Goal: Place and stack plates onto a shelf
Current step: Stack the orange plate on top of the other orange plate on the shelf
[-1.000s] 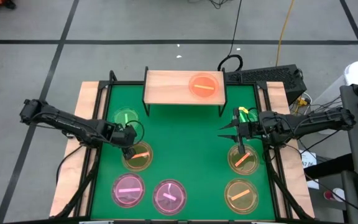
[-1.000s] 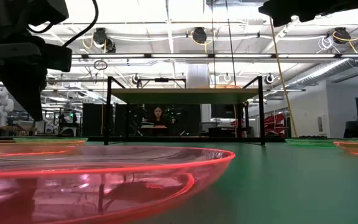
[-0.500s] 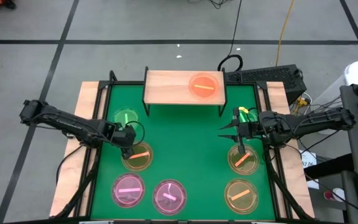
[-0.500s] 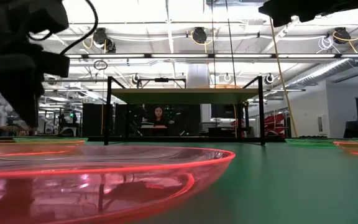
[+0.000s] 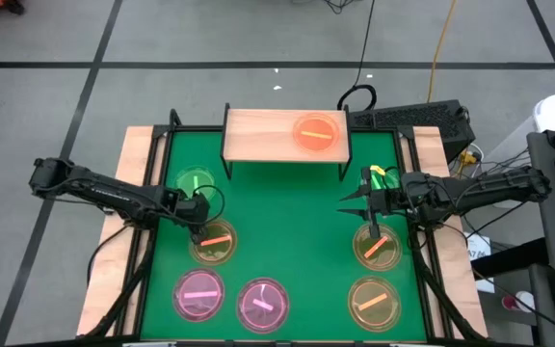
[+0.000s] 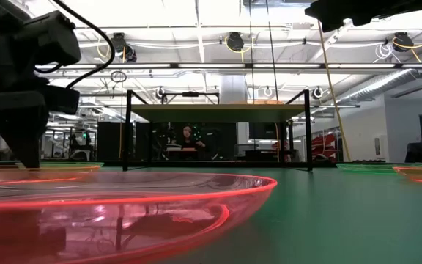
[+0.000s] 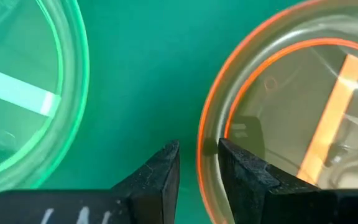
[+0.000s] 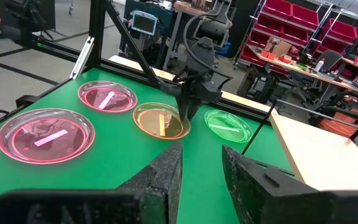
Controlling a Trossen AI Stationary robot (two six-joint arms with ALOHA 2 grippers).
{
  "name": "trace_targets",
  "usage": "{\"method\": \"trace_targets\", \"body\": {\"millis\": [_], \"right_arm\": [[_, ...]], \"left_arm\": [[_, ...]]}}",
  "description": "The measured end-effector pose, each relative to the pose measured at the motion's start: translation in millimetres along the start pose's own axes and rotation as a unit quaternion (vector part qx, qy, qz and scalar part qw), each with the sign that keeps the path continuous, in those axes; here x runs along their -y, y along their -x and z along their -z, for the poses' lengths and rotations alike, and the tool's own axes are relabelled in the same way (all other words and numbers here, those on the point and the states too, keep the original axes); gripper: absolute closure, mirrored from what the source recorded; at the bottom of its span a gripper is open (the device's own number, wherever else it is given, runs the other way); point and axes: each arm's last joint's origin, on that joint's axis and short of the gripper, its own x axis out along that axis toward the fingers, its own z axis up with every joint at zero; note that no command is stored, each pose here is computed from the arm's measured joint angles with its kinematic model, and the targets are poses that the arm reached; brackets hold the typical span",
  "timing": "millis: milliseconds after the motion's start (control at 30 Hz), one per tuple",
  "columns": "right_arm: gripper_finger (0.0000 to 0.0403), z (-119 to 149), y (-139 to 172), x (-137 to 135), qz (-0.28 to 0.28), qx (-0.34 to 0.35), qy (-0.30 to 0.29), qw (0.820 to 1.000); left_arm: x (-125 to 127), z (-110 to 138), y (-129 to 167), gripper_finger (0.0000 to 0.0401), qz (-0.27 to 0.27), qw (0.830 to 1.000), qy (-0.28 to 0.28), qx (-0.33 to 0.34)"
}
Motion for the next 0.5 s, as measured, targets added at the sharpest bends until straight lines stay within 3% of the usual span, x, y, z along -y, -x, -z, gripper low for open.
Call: {"method": "trace_targets", "body": {"millis": [300,500], "right_arm": [[0.0307,0,0,0,0.0,0.0,0.0,1.0],[0.0307,0,0,0,0.0,0.0,0.0,1.0]], "left_arm": [[1,-1,0,0.0391,0.009,1.0,0.012,-0.001],[10,-12,4,0.0397,0.05,0.997,0.02,0.046]]}}
